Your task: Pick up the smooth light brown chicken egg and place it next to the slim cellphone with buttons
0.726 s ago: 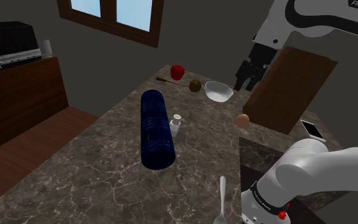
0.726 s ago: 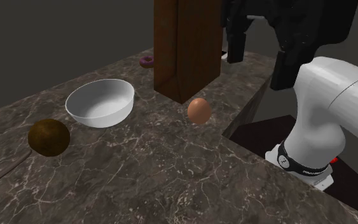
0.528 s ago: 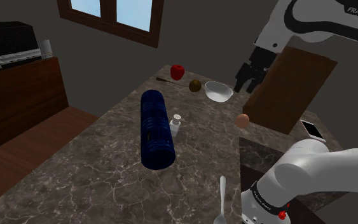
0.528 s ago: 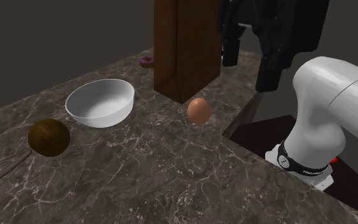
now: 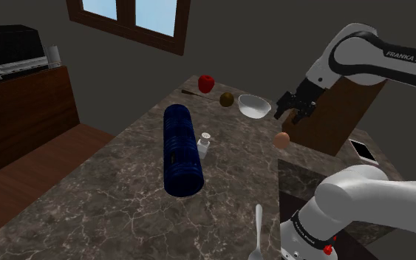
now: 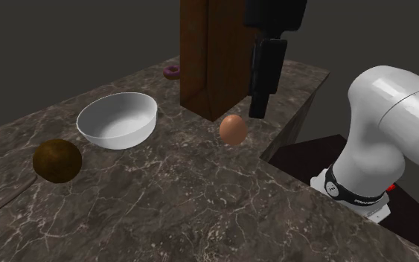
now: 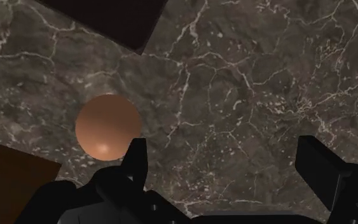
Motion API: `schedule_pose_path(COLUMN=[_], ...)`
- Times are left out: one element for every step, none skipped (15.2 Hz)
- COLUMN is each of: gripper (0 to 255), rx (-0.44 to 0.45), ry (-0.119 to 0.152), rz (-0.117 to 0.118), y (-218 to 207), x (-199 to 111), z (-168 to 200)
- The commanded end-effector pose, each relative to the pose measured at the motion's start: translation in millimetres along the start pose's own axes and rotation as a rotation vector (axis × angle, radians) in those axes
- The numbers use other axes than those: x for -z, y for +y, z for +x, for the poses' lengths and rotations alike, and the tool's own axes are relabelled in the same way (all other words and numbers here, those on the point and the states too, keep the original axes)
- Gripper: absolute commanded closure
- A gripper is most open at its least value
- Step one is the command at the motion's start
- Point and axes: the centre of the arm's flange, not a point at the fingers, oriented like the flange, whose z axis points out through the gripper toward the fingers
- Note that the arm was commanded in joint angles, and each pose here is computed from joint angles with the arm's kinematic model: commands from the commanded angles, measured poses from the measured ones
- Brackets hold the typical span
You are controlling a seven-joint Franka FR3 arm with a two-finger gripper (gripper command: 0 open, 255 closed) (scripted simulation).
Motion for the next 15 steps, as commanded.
schedule_pose_path(gripper=[0, 0, 0, 0, 0, 0, 0, 0, 0, 0, 0, 0, 0, 0, 0], rx=[-0.087, -0.13, -0.172, -0.215, -0.257, -0.3, -0.343, -0.379, -0.379, -0.379, -0.379, -0.379, -0.379, -0.379, -0.379], ry=[0.038, 0.055, 0.073, 0.09, 0.108, 0.125, 0.143, 0.158, 0.158, 0.158, 0.158, 0.158, 0.158, 0.158, 0.158], rz=[0.014, 0.02, 0.027, 0.033, 0.04, 0.046, 0.053, 0.058, 0.058, 0.058, 0.058, 0.058, 0.058, 0.058, 0.058], y=[24, 36, 47, 59, 70, 81, 92, 101, 101, 101, 100, 100, 100, 100, 100], x=[-15, -23, -31, -38, -46, -54, -62, -70, -75, -80, -85, -90, -96, -101, -106], z=[0, -2, -4, -6, -9, -12, -16, -19, -18, -17, -16, -15, -14, -14, -13])
